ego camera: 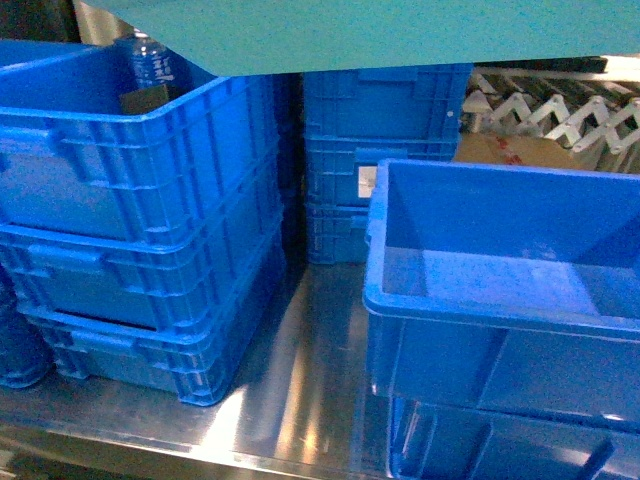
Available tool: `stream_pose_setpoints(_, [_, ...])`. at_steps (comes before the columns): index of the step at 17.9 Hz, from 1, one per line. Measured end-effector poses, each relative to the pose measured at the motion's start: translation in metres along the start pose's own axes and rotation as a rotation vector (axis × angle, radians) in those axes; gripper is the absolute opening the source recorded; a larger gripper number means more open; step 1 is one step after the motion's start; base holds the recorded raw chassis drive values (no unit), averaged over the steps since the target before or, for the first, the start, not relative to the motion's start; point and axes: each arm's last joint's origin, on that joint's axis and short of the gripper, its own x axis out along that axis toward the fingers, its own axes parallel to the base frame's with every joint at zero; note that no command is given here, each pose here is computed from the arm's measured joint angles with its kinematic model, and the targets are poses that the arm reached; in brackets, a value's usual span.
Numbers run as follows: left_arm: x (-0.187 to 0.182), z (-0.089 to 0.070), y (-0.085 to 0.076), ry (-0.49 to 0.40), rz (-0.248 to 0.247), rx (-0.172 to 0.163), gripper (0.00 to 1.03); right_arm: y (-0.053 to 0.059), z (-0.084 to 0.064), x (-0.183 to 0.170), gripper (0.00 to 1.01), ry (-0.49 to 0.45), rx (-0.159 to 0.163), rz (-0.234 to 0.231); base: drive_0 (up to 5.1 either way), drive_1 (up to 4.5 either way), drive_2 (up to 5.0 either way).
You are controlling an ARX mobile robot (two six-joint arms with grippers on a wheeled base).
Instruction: Stack blue boxes stably on right
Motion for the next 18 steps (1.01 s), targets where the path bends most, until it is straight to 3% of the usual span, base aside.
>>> stream_pose_setpoints(5, [0.0, 0.0001, 0.0, -0.001, 0.0, 0.0, 0.08, 0.0, 0.0, 0.0, 0.07, 0.0, 0.0, 0.0, -1.7, -1.73, -1.7])
stream_pose_setpoints(18, [-0.0001, 0.0004, 0.0005, -0.002, 0.0, -0.001, 0.08, 0.0001, 0.0001, -0.0001, 0.07, -0.002, 0.0, 0.001, 4.0, -2.44, -1.8])
